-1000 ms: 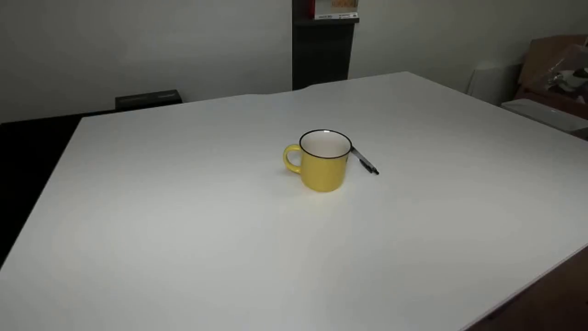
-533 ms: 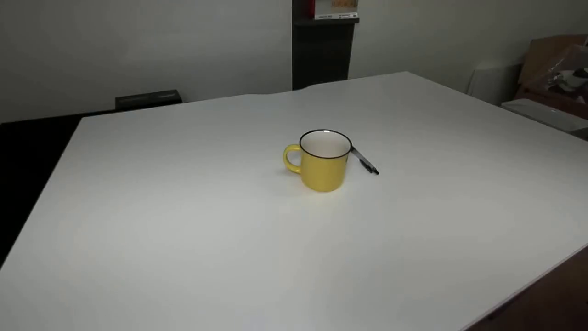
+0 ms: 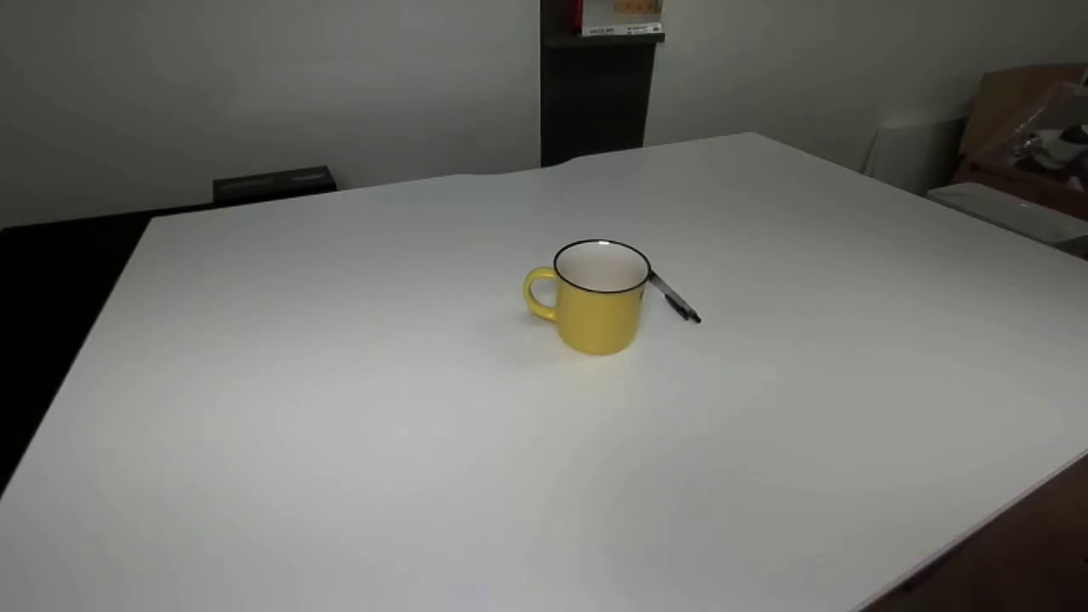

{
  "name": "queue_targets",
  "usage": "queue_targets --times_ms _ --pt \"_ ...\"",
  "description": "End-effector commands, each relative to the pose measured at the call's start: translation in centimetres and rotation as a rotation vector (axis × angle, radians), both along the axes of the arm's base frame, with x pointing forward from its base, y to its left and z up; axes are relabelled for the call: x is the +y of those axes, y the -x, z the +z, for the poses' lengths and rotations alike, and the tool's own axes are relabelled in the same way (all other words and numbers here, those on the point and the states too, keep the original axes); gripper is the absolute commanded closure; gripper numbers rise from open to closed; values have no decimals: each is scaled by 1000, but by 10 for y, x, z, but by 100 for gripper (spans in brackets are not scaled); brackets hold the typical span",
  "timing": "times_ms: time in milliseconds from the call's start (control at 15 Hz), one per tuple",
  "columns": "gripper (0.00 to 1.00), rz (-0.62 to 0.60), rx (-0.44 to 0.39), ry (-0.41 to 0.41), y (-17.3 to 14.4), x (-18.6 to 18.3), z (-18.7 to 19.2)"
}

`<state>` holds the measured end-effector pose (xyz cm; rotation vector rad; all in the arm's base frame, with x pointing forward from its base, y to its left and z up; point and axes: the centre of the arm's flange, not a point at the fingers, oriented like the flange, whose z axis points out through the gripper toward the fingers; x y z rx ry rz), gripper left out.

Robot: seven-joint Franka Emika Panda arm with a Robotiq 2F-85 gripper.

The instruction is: Get the pen from the table and put it inside the cup

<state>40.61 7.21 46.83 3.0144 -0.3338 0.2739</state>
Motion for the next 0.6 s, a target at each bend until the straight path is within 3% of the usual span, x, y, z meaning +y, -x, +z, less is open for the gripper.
queue_targets --times_ms 0,267,533 --pt "0 47 34 -93 -43 -41 -34" --pt "0 65 99 -143 -78 -80 -84" --pt "0 65 182 -140 -108 -106 -135"
